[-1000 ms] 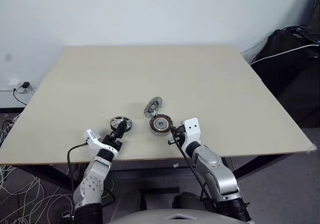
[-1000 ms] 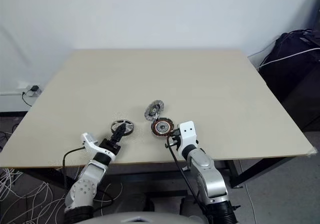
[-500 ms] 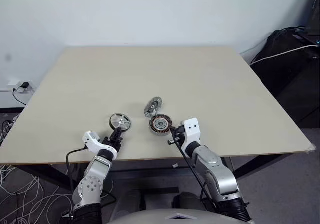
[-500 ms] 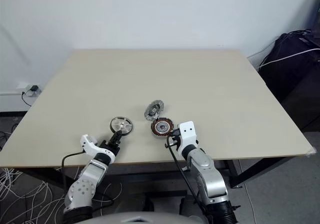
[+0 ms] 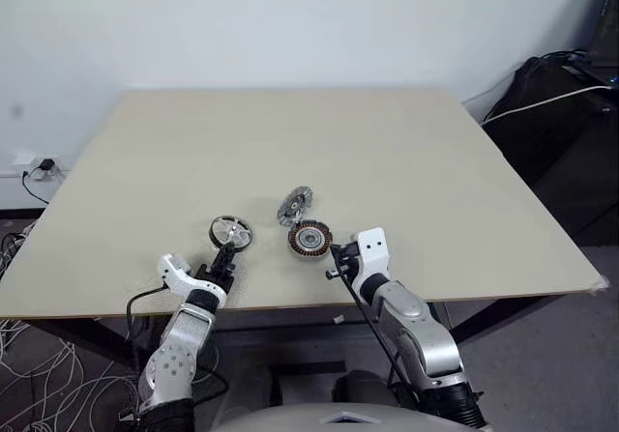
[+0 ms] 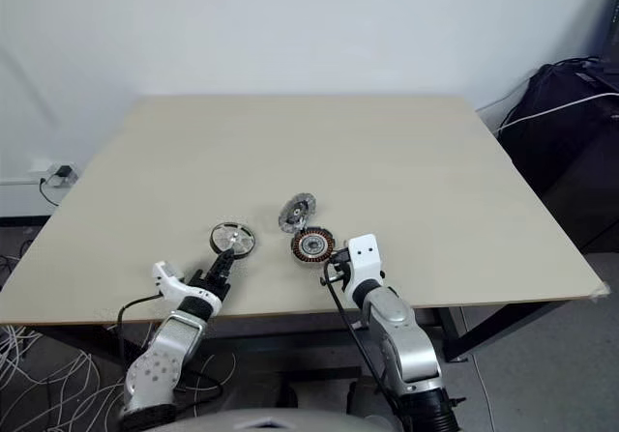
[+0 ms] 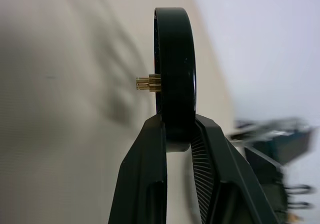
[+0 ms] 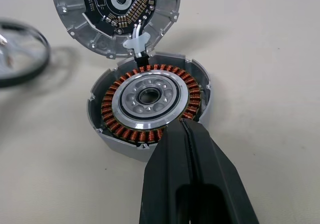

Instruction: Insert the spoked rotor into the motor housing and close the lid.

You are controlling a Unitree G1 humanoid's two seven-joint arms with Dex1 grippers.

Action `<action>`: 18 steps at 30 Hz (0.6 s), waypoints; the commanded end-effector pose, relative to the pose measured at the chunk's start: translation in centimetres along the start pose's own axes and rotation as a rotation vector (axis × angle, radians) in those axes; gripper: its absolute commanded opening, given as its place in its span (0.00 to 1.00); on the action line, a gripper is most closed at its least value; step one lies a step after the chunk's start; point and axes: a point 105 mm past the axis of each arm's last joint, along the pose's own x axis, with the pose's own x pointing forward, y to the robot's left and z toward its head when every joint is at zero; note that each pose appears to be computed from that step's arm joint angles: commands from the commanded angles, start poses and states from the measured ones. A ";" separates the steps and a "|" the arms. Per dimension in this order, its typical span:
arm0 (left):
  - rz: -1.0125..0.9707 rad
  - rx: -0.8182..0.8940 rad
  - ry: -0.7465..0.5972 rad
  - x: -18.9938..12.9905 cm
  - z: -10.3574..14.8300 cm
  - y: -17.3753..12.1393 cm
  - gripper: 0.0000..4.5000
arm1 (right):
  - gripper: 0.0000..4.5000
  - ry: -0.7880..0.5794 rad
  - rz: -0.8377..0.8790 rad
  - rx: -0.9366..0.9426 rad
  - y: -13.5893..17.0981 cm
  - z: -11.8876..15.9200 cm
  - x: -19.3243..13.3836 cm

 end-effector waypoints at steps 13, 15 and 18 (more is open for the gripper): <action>-0.347 -0.189 0.322 -2.5 -4.4 -5.1 0.09 | 0.00 -0.023 0.017 -0.003 0.5 0.8 0.0; -0.338 -0.185 0.367 -2.2 -5.0 -5.0 0.09 | 0.00 -0.023 0.018 -0.003 0.6 0.7 0.0; -0.298 -0.165 0.429 -1.6 -5.9 -4.4 0.09 | 0.00 -0.023 0.018 -0.002 0.6 0.7 -0.2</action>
